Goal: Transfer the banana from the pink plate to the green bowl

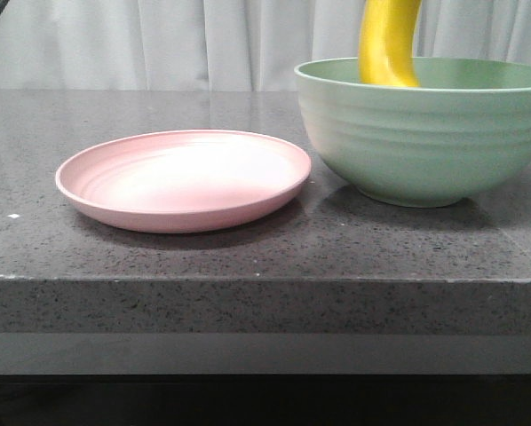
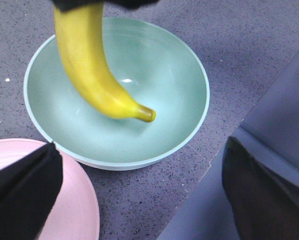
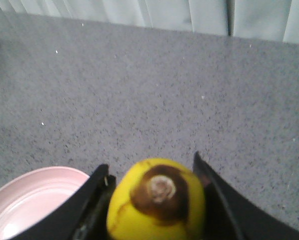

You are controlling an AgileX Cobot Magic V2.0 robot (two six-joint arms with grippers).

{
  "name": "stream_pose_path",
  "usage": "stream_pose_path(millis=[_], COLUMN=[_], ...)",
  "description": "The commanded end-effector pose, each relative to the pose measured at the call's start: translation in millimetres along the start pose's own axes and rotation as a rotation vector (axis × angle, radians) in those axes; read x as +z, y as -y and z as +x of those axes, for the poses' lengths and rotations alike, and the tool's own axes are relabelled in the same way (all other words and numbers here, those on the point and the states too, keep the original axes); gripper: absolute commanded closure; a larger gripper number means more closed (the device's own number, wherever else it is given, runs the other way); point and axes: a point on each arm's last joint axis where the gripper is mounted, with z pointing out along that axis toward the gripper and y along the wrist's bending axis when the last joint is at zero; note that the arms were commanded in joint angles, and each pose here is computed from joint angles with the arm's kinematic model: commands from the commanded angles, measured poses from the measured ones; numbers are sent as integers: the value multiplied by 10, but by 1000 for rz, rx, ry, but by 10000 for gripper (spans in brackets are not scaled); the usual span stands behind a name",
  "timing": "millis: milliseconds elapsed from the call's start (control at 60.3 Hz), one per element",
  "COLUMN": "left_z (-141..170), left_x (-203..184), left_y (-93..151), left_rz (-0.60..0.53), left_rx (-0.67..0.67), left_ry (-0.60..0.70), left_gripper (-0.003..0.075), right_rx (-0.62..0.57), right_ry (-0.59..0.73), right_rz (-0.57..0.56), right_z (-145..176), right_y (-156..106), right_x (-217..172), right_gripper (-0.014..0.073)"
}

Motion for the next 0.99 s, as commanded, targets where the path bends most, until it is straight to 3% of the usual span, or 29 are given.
stream_pose_path(millis=[0, 265, 414, 646, 746, 845, 928, 978], left_z=[-164, -164, -164, -164, -164, -164, -164, -164], left_x=[-185, -185, -185, -185, -185, -185, -185, -185], left_y=[55, 55, 55, 55, 55, 55, 55, 55], left_rz=[19, 19, 19, 19, 19, 19, 19, 19], left_rx=[5, 5, 5, 5, 5, 5, 5, 5], left_ry=[122, 122, 122, 122, 122, 122, 122, 122], left_gripper=[101, 101, 101, 101, 101, 104, 151, 200], right_rx=[-1, 7, 7, 0, -16, -36, -41, -37], right_ry=[51, 26, 25, 27, 49, 95, 127, 139], right_rz=[3, -2, -3, -25, -49, -57, -62, -69], right_z=[-135, -85, -84, -108, -174, -267, -327, -351], right_y=[-9, 19, 19, -28, -110, -198, -261, -296], right_x=[-27, 45, 45, -12, -145, -324, -454, -519], right_gripper=[513, 221, 171, 173, 231, 433, 631, 661])
